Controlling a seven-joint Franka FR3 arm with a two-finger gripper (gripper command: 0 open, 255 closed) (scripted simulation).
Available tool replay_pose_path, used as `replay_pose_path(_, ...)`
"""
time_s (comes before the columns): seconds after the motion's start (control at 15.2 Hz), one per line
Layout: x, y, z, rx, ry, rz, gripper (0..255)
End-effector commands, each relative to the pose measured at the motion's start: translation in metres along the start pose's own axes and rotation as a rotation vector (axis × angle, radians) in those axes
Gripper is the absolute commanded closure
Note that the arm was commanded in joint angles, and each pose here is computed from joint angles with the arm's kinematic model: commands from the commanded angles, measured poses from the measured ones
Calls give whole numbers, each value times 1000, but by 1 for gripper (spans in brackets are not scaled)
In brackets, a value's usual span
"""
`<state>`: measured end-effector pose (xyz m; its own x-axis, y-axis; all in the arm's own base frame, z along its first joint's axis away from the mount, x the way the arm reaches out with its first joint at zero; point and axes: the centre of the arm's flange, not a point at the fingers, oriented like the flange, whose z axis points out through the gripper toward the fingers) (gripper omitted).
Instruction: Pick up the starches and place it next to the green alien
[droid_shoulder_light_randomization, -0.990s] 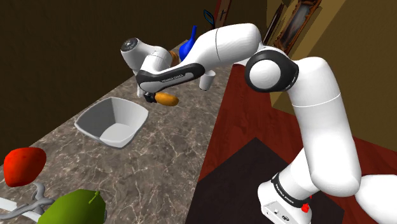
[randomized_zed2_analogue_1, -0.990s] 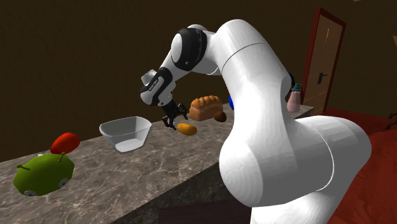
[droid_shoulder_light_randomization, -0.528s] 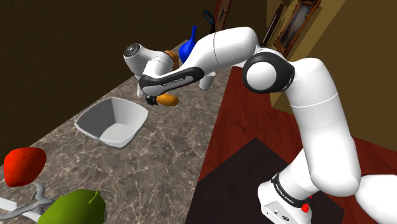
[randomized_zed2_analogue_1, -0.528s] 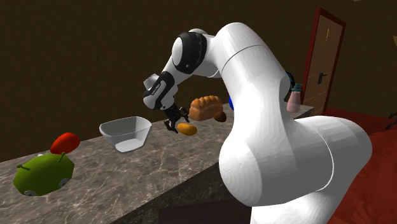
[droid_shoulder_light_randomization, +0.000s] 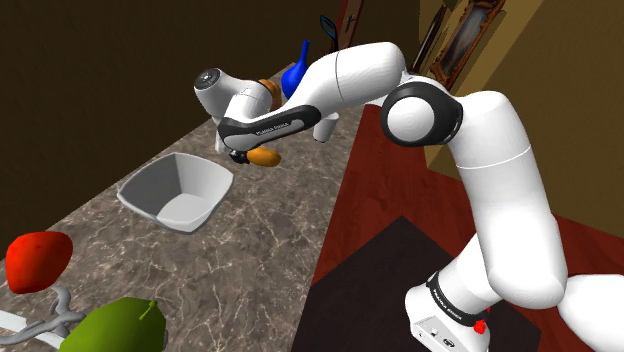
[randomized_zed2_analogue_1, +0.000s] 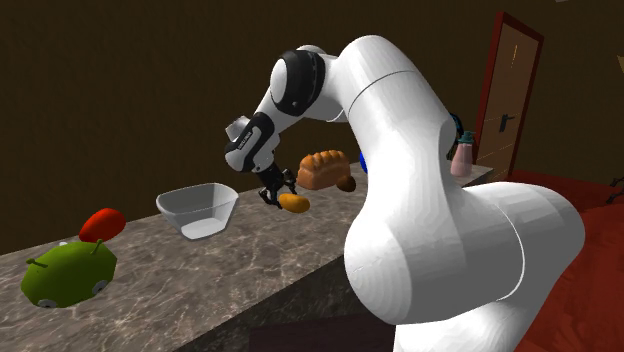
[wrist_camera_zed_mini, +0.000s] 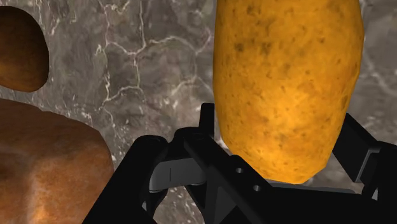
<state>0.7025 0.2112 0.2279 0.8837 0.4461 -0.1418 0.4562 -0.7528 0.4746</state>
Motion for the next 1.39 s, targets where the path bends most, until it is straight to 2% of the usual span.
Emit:
replay_pose_path(0.0, 0, 0, 1, 0, -1, 0, 255)
replay_pose_path(0.4, 0, 0, 1, 0, -1, 0, 255)
replay_pose_path(1.32, -11, 35, -64, 0, -1, 0, 255)
